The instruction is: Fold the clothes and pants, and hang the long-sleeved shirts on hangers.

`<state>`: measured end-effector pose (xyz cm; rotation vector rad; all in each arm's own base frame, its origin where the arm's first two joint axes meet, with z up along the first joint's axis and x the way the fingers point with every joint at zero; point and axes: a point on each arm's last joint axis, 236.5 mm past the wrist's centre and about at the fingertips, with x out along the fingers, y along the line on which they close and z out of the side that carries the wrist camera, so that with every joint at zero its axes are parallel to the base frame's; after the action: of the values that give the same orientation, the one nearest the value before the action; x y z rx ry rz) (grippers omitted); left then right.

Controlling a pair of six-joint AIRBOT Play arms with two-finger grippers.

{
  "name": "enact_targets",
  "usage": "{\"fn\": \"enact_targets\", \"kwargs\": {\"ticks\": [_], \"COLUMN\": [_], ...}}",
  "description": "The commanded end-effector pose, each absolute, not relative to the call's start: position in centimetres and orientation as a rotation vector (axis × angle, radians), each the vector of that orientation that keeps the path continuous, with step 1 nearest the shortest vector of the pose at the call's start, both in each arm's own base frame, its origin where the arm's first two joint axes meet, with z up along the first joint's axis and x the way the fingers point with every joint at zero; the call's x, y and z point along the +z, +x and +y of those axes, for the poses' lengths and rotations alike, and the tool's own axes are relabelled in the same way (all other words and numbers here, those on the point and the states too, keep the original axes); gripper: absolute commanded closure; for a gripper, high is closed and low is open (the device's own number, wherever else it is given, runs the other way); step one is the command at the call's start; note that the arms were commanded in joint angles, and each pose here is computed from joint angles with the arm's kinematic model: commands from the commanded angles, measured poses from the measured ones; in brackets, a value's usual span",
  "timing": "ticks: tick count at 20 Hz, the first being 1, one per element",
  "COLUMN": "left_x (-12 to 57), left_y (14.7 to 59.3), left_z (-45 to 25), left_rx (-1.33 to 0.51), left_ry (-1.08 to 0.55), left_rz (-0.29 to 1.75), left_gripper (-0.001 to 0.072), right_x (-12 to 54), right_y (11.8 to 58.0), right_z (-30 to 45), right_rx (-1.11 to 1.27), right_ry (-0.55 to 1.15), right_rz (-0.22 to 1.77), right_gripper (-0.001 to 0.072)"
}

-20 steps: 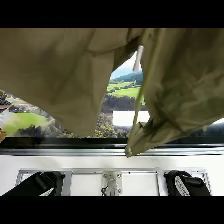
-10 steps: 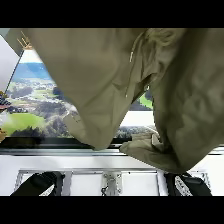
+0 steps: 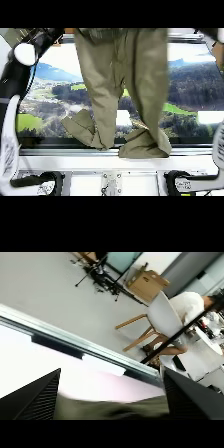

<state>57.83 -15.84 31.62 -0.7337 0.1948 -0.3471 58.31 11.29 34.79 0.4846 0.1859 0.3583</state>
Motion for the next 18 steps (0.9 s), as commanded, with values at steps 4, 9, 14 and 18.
{"fn": "enact_targets", "kwargs": {"ticks": [4,9,14,18], "left_x": [20.6,10.6,-2.5,-9.3], "left_y": [62.2,53.0,37.9,27.7], "left_z": [-9.2,-6.8,-13.1,-18.5], "left_rx": [-0.262,-0.259,-0.270,-0.317], "left_ry": [-0.741,-0.598,-0.614,-0.507], "left_rz": [0.587,0.955,1.376,1.556], "left_gripper": [-0.0006,0.0100,0.0100,0.0100], "right_x": [28.1,24.8,12.5,2.0], "right_y": [61.8,53.9,39.9,27.8], "right_z": [6.7,0.7,1.3,3.9], "right_rx": [0.287,0.150,0.120,0.138], "right_ry": [0.536,0.302,0.247,0.291], "right_rz": [0.324,0.613,1.074,1.347], "right_gripper": [0.0000,0.0000,0.0000,0.0000]}}
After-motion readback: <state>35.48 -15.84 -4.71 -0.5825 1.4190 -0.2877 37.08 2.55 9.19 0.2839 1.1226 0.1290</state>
